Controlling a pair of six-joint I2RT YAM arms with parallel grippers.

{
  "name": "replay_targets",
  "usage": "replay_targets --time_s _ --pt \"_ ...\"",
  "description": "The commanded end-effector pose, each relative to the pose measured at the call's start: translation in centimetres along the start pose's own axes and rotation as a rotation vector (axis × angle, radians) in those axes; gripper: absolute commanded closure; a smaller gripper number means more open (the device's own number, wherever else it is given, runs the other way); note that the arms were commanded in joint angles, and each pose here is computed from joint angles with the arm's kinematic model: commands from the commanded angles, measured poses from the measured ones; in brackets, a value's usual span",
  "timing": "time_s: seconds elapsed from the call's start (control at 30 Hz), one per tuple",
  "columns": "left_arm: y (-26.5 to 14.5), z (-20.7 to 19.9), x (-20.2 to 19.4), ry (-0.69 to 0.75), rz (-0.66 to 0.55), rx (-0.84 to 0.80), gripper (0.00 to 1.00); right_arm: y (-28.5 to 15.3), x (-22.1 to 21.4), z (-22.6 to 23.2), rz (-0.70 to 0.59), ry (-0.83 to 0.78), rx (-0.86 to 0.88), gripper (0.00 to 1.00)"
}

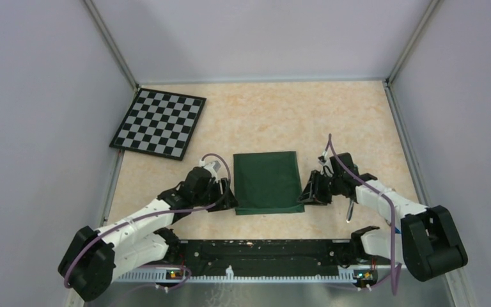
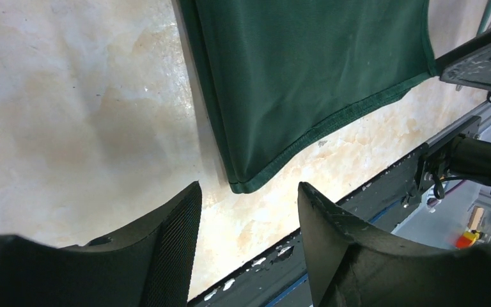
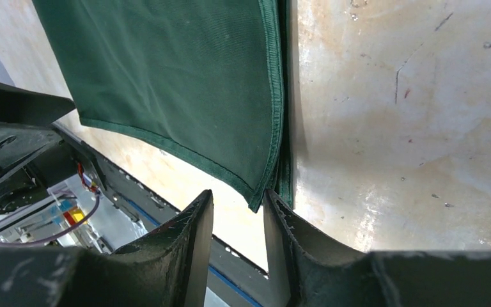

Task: Fold the napkin into a case and place the utensils inside
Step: Pick up the top corner of the square-folded napkin from the center of the board.

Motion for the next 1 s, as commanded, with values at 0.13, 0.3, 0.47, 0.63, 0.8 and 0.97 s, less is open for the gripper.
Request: replay_targets --time_s 0.13,0.3,0.47,0.63,0.8,0.97 --pt "0.4 -0.8 1.3 0.023 -0.023 0.004 0.37 -0.6 1.8 1.6 -0.053 -0.042 0.046 0.69" --pt "0.3 -0.7 1.4 0.02 -0.031 0.016 0.38 0.3 1.6 1.2 -0.04 -0.019 0.06 0.7" --pt "0.5 -0.3 1.5 0.021 -0.036 0.051 0.41 0.6 1.6 1.0 -0.041 -0.013 0.053 0.81" --pt "1.0 -0.4 1.9 0.027 -0.022 0.058 0.44 0.6 1.6 0.5 -0.036 -0.013 0.015 0.7" --pt "0.9 -0.7 2.1 0.031 -0.031 0.05 0.46 0.7 1.2 0.1 -0.033 -0.003 0.008 0.68" --pt "0.9 -0.2 2.0 0.039 -0.032 0.076 0.48 0.9 0.6 -0.3 -0.027 0.016 0.007 0.68"
Point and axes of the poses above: each gripper's point midway between its finger pads, its own y axis out along the fingers, its own z axis along the line the jaws close on, x = y × z, the point moved 4 cm from there along -y, back along the fingers, and after that the axes turned 2 degrees about -y, right-handed, at the moved point
